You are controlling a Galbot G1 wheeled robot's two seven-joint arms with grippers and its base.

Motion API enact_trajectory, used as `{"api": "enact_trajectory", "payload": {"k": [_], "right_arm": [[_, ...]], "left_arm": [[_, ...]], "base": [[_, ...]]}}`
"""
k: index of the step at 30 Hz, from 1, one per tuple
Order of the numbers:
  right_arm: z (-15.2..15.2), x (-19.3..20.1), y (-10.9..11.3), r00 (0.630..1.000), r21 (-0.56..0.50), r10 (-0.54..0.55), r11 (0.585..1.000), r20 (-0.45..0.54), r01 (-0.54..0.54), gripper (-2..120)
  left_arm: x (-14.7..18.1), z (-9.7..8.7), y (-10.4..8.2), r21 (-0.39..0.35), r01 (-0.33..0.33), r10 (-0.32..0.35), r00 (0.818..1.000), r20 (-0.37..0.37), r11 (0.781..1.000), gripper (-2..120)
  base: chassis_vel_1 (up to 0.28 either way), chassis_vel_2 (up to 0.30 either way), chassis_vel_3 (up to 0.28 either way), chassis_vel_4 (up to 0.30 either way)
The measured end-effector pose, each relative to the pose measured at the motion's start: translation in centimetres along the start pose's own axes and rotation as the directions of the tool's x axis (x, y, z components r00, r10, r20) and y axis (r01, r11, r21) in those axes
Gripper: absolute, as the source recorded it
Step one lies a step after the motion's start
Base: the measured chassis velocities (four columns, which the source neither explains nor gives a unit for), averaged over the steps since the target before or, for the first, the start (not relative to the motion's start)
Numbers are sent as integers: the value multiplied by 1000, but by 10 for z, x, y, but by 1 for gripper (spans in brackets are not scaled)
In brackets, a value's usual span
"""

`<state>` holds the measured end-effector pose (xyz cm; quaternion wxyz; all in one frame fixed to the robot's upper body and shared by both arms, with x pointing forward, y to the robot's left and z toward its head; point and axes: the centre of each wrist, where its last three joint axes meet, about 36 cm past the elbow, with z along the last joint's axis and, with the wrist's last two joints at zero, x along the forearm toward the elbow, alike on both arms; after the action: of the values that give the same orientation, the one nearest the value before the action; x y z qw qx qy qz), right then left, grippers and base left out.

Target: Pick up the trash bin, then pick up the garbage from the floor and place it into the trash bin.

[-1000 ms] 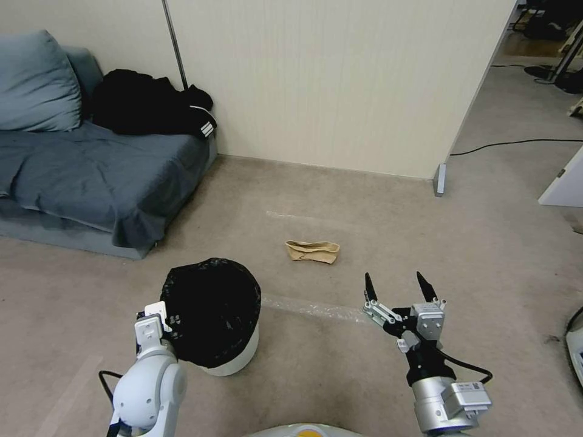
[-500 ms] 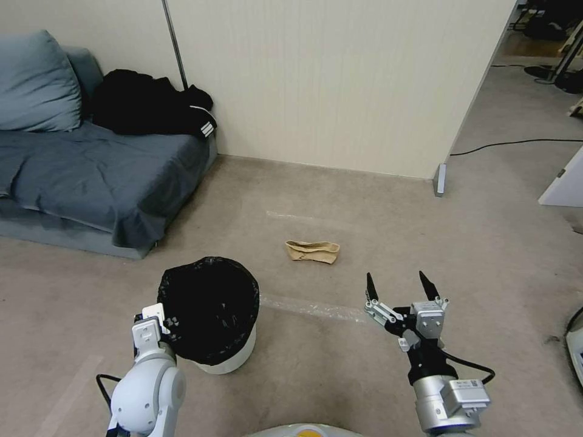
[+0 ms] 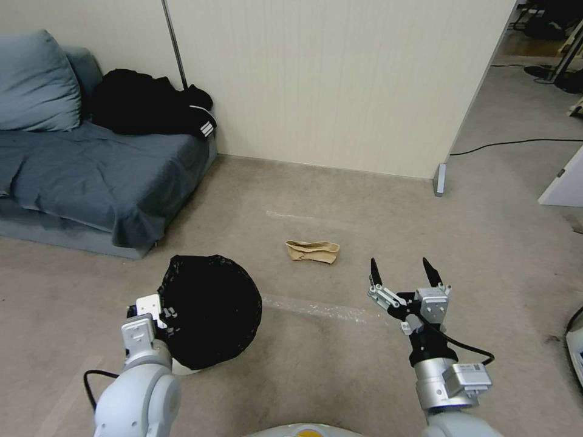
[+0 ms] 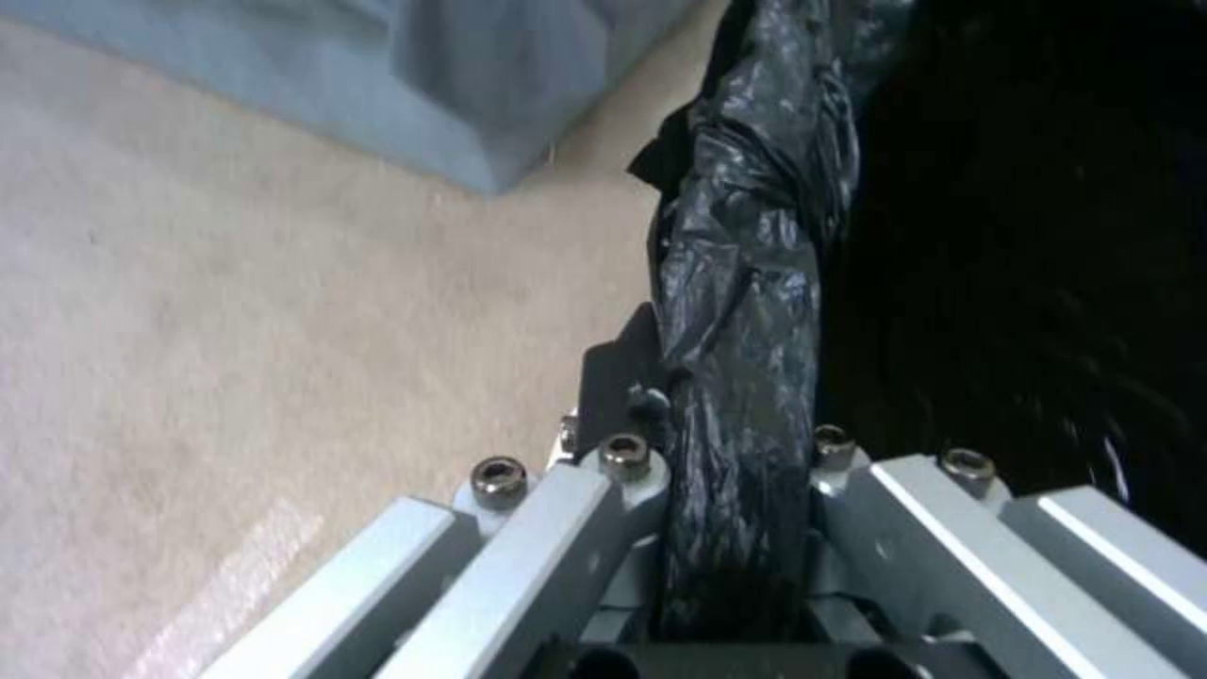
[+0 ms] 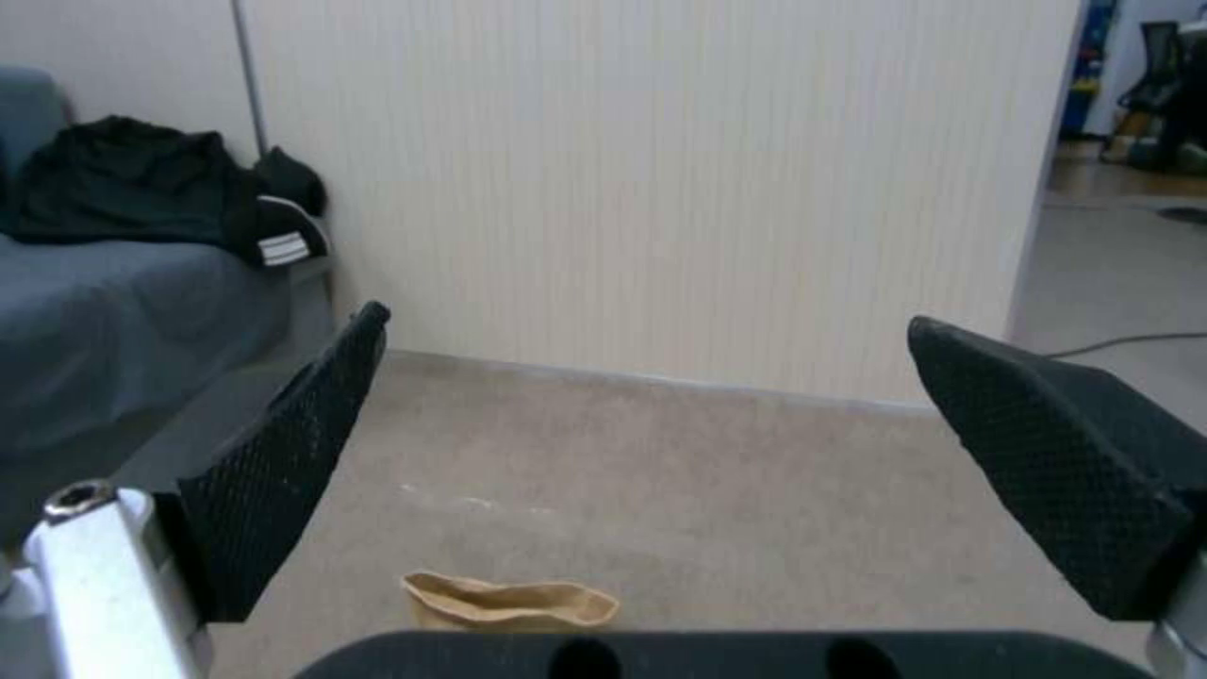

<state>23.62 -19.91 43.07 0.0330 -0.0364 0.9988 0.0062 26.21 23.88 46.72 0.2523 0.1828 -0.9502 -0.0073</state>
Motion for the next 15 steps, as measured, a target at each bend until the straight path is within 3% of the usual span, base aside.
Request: {"api": "enact_trajectory", "payload": {"k": [7,15], "right_arm": [[0,-2,0,999,3,-28,1000,19,28,100],[-2,-1,2,998,-1,-45,999,39,45,100]], "left_arm": [[33,-3,4,-51,6,-4,999,50,999,3],[56,3,0,-51,-11,14,998,60,999,3]], "base": [[0,0,0,0],[0,0,0,0]]}}
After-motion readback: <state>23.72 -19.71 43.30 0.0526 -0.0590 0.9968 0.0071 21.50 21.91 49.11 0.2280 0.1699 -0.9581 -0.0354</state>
